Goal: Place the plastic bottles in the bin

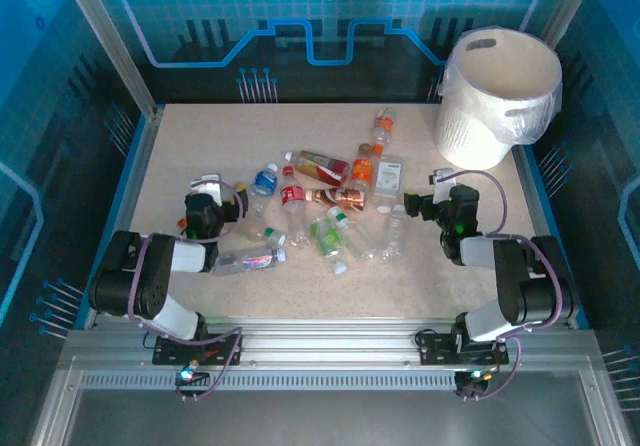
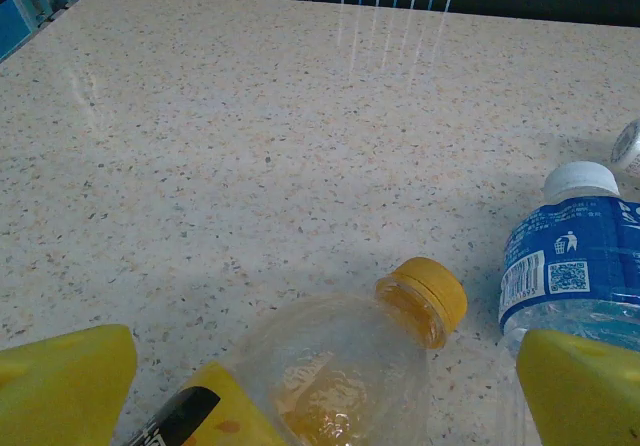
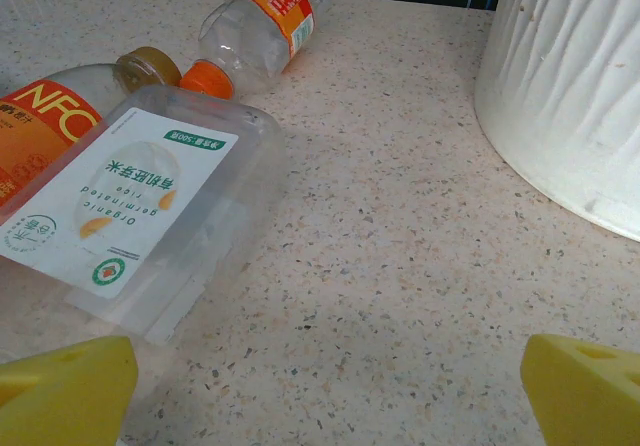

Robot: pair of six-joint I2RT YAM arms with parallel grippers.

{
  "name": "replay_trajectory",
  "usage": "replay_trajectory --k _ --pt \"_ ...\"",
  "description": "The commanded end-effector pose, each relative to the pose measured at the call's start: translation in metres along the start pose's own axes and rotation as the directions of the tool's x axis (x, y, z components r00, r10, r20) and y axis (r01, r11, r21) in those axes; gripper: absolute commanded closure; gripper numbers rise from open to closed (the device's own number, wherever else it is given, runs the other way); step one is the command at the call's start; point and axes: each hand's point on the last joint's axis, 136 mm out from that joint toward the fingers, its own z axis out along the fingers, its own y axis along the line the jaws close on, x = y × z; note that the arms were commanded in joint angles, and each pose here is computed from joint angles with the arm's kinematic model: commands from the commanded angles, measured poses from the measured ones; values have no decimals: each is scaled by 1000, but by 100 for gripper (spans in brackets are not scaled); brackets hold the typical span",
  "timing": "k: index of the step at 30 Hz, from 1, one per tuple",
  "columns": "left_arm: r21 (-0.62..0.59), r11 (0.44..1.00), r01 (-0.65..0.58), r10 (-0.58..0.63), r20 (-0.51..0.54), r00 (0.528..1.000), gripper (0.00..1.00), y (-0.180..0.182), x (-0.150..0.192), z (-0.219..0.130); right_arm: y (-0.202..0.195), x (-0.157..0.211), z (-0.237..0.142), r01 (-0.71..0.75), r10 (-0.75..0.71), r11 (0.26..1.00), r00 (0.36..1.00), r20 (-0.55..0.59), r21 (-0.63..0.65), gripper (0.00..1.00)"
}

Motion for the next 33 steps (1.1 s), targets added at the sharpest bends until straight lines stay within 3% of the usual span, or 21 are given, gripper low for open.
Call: replay_trajectory --k 1,28,33 --pt "-4 1000 -7 7 45 999 1 -1 -14 3 1 -8 3 10 -10 1000 1000 19 -12 0" --pt "-2 1000 -9 9 48 999 1 -2 -14 3 1 -8 3 10 -9 1000 1000 19 -14 0" --pt "-9 1000 1 0 84 996 1 0 -34 -16 4 -23 0 17 -17 999 1000 -11 -29 0"
